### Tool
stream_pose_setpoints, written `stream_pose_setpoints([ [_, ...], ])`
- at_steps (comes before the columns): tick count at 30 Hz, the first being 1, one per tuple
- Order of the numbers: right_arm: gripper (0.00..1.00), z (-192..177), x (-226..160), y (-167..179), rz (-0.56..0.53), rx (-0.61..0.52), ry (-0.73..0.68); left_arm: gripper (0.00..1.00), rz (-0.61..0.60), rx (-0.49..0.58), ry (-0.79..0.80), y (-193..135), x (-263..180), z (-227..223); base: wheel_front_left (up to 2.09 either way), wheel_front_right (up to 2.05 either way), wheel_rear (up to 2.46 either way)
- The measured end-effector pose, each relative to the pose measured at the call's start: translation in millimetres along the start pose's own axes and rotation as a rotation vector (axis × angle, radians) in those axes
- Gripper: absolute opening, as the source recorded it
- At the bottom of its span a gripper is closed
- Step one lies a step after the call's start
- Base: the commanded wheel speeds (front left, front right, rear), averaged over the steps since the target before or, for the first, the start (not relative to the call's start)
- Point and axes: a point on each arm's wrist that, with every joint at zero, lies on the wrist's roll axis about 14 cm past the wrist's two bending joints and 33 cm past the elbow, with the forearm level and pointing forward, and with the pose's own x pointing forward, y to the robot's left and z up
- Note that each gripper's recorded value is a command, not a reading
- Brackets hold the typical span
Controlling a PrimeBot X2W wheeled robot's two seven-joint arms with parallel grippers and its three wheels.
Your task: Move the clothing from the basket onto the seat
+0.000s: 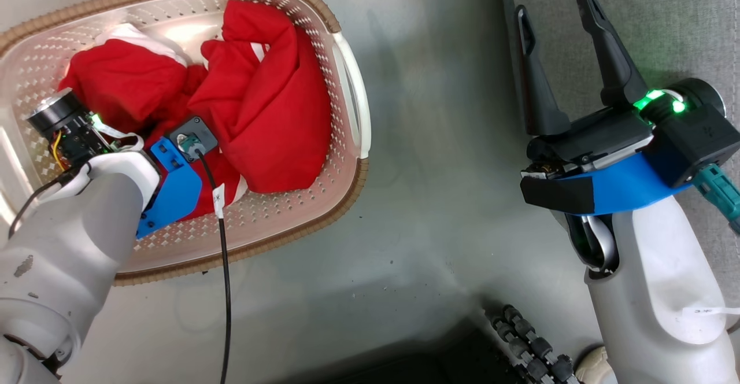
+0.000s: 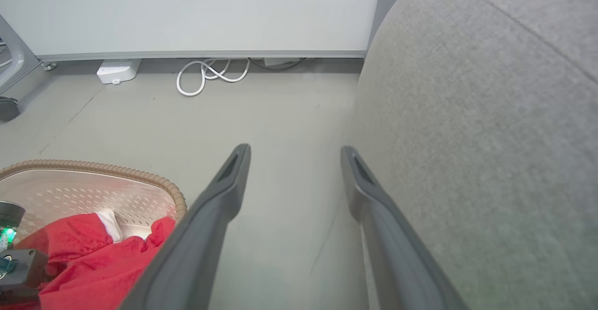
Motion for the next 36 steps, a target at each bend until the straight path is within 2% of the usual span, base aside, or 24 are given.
stream_pose_setpoints([
  [10,1.00,24.1,1.1,4.4,0.009,-0.011,-0.049,0.00,0.016,0.000,-0.094,-5.9,-26.1,24.4,0.00,0.00,0.00],
  [15,1.00,42.8,0.3,12.8,0.027,-0.009,-0.085,0.00,0.042,-0.038,-0.180,-7.0,-50.1,42.5,0.00,0.00,0.00],
  [28,1.00,95.0,-24.5,27.2,0.041,-0.004,-0.172,0.00,0.170,-0.134,-0.434,1.1,-133.5,94.6,0.00,0.00,0.00],
  [36,1.00,123.1,-47.5,37.2,0.055,0.006,-0.220,0.00,0.290,-0.185,-0.605,11.7,-199.1,131.3,0.00,0.00,0.00],
])
